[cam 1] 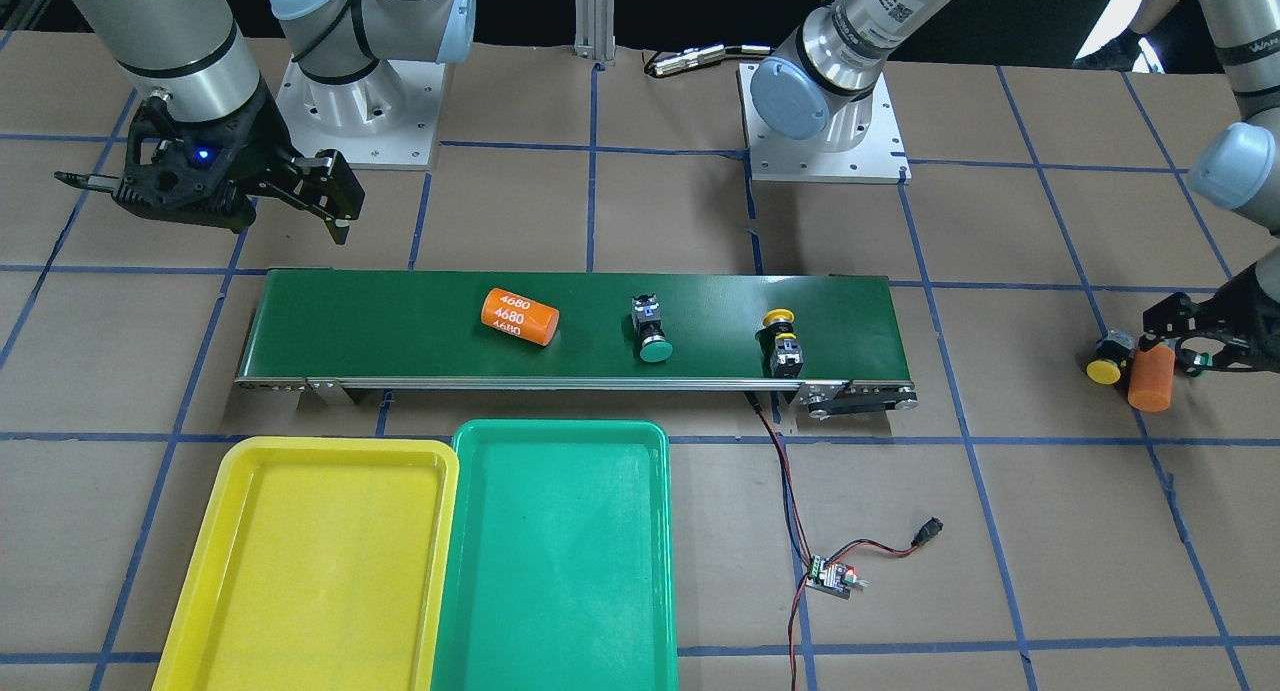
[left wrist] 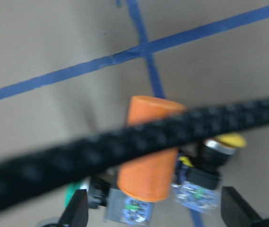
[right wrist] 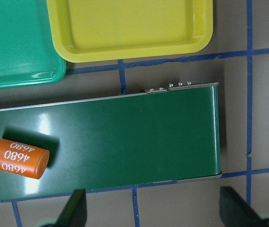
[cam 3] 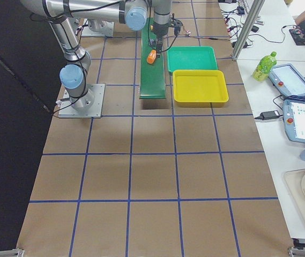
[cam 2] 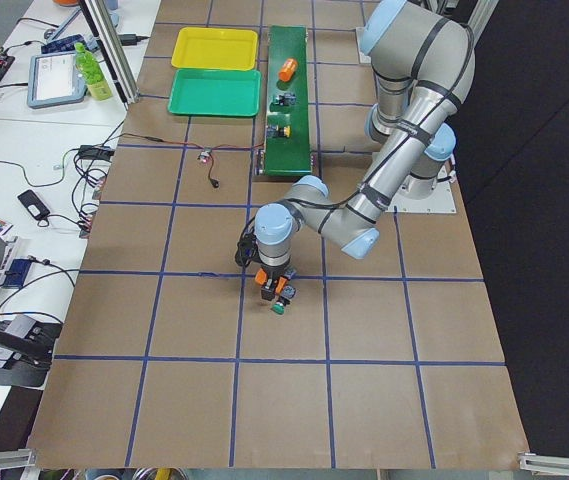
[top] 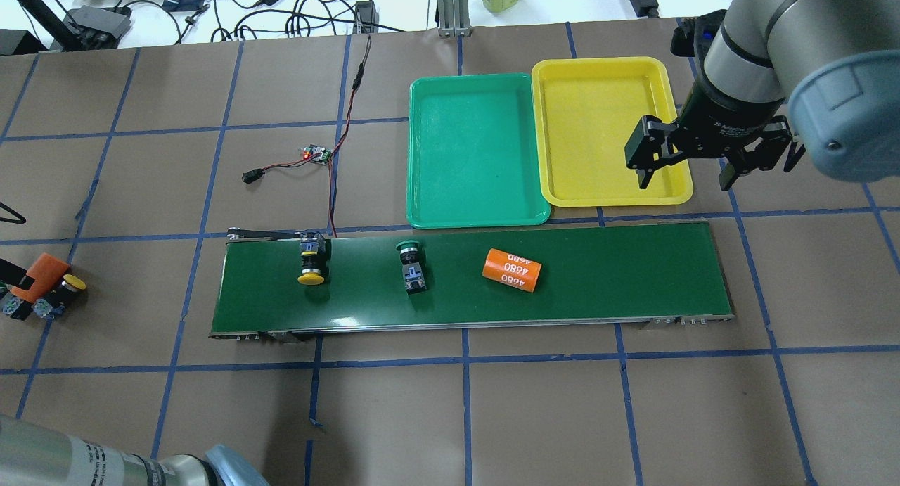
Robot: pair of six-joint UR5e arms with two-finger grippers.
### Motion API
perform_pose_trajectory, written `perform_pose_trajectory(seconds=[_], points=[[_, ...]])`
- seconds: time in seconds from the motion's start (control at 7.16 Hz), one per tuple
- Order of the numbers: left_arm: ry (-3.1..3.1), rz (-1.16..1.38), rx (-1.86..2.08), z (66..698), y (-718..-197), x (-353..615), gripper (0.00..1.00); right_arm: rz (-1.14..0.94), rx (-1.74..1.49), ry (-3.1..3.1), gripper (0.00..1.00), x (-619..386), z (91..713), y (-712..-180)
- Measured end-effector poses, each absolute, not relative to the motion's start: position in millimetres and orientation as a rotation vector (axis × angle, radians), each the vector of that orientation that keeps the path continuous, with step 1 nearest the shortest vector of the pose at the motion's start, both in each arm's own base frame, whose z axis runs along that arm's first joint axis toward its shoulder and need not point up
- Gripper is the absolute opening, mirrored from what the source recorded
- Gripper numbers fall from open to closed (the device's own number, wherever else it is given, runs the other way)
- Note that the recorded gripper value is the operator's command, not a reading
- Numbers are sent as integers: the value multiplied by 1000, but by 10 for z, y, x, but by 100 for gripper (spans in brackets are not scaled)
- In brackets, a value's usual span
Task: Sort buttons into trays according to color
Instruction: 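Grasp a second orange battery on the table with the left gripper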
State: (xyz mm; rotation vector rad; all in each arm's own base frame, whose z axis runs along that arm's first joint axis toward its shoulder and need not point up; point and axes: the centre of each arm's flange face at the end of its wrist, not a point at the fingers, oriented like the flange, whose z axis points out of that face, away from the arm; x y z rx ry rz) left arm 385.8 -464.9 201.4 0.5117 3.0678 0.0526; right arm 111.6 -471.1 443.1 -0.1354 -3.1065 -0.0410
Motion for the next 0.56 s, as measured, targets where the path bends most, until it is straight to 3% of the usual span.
perform_pose_trajectory(seconds=[0.14,0.28,0.42,0.56], points=[[3066,50,544,1886,-4678,3896,84,-19,-141,-3107,100,1116,4430,-4725],[3054,41,563,1804,-4704,3924,48,-9,-143,-3107,100,1116,4427,-4730],[3048,36,573,1749,-4718,3939,24,-7,-144,-3108,100,1124,4422,-4730],[3044,35,584,1729,-4724,3945,11,-8,-143,-3109,100,1129,4418,-4729]])
